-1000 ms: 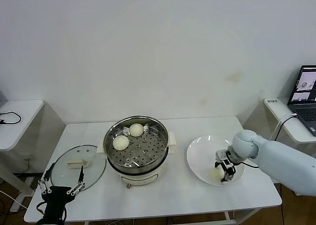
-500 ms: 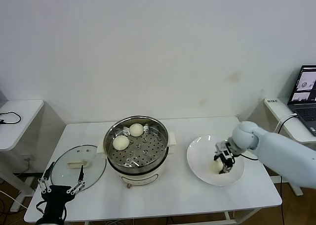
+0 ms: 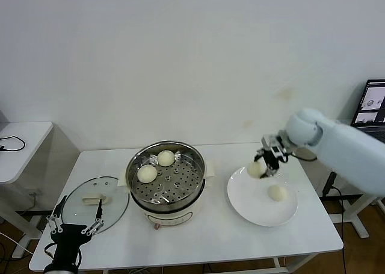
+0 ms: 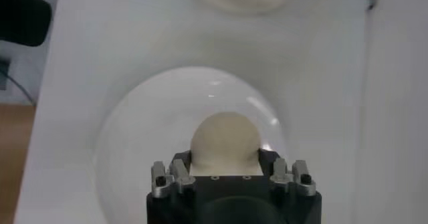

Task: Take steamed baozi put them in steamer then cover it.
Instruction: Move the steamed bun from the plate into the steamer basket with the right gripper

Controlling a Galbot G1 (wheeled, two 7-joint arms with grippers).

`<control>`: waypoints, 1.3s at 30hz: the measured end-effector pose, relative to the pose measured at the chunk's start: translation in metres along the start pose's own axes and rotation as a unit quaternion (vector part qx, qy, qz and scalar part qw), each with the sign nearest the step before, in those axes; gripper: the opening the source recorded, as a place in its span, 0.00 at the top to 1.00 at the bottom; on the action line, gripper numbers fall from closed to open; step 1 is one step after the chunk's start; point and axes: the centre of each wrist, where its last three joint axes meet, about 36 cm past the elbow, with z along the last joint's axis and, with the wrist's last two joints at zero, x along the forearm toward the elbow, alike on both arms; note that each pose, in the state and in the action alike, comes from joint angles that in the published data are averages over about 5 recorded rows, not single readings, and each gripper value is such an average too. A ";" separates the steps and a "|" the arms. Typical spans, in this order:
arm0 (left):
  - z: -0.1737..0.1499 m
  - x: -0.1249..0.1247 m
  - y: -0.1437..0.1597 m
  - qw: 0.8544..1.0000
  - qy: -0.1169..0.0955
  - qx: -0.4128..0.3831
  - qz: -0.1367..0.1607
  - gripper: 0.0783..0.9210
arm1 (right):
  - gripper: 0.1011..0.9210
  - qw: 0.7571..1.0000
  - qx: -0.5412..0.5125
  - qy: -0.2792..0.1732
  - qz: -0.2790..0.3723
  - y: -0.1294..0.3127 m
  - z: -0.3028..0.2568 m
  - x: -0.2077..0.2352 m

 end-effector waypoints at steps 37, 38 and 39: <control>-0.002 0.004 0.009 1.000 0.001 0.001 -0.026 0.12 | 0.35 0.917 0.387 -0.098 -0.012 -0.046 -0.291 -0.078; -0.002 0.004 0.009 1.000 0.002 0.001 -0.026 0.12 | 0.35 0.912 0.397 -0.099 -0.014 -0.044 -0.294 -0.081; -0.002 0.004 0.009 1.000 0.002 0.001 -0.026 0.12 | 0.35 0.909 0.405 -0.100 -0.016 -0.042 -0.297 -0.085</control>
